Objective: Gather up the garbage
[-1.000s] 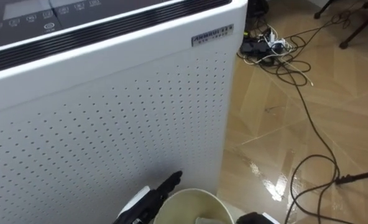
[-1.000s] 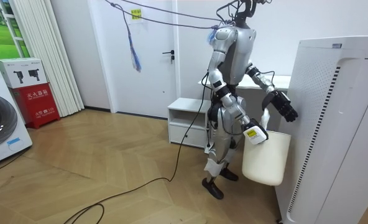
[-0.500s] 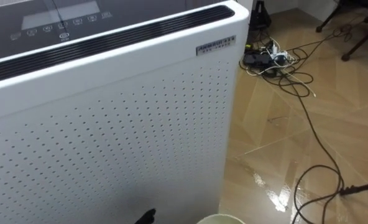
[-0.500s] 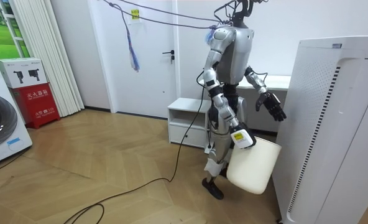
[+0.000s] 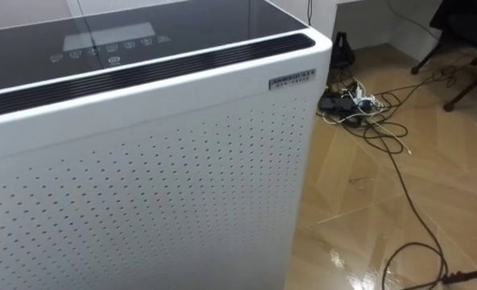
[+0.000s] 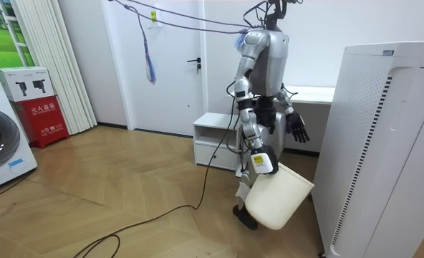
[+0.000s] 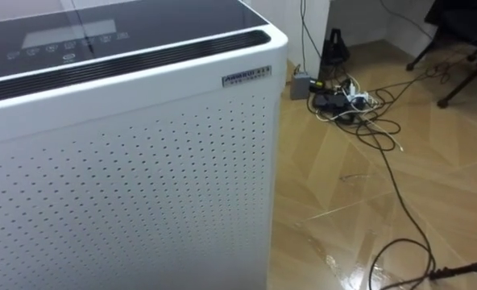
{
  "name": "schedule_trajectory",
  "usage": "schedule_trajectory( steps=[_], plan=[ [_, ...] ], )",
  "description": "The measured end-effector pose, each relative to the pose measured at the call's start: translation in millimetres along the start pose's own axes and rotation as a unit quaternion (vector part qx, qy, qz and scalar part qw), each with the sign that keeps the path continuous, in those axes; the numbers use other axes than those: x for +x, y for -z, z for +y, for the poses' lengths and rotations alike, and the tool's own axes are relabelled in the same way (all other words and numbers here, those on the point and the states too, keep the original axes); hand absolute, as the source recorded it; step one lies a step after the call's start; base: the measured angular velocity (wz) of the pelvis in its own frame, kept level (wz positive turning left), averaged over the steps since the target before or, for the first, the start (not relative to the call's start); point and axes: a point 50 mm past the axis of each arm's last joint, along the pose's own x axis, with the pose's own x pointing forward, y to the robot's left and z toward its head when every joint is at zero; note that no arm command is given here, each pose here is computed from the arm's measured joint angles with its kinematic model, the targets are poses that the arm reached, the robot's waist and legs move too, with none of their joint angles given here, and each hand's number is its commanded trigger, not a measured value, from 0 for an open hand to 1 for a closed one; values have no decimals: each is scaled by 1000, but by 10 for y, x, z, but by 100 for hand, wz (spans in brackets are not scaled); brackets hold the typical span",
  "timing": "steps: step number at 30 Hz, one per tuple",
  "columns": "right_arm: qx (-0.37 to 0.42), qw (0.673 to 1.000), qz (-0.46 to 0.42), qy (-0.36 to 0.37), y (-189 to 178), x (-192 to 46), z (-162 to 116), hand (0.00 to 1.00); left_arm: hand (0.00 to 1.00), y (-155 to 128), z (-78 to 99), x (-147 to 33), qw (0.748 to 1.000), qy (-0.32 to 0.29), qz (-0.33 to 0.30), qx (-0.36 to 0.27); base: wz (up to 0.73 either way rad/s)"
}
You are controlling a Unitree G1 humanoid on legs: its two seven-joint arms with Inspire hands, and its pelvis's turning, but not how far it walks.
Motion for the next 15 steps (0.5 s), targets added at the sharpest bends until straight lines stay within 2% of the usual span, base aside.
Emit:
schedule_trajectory(
  steps=[6,10,15],
  plan=[
    [80,995,43,42,272,-56,-87,100,0,390,134,-135,989,-74,55,-117,-4],
    [99,992,59,57,383,-93,-96,100,0,620,145,-219,979,-99,109,-139,-1],
    [143,984,70,77,481,-114,-59,100,0,858,56,-302,963,-112,183,-165,3]
  ],
)
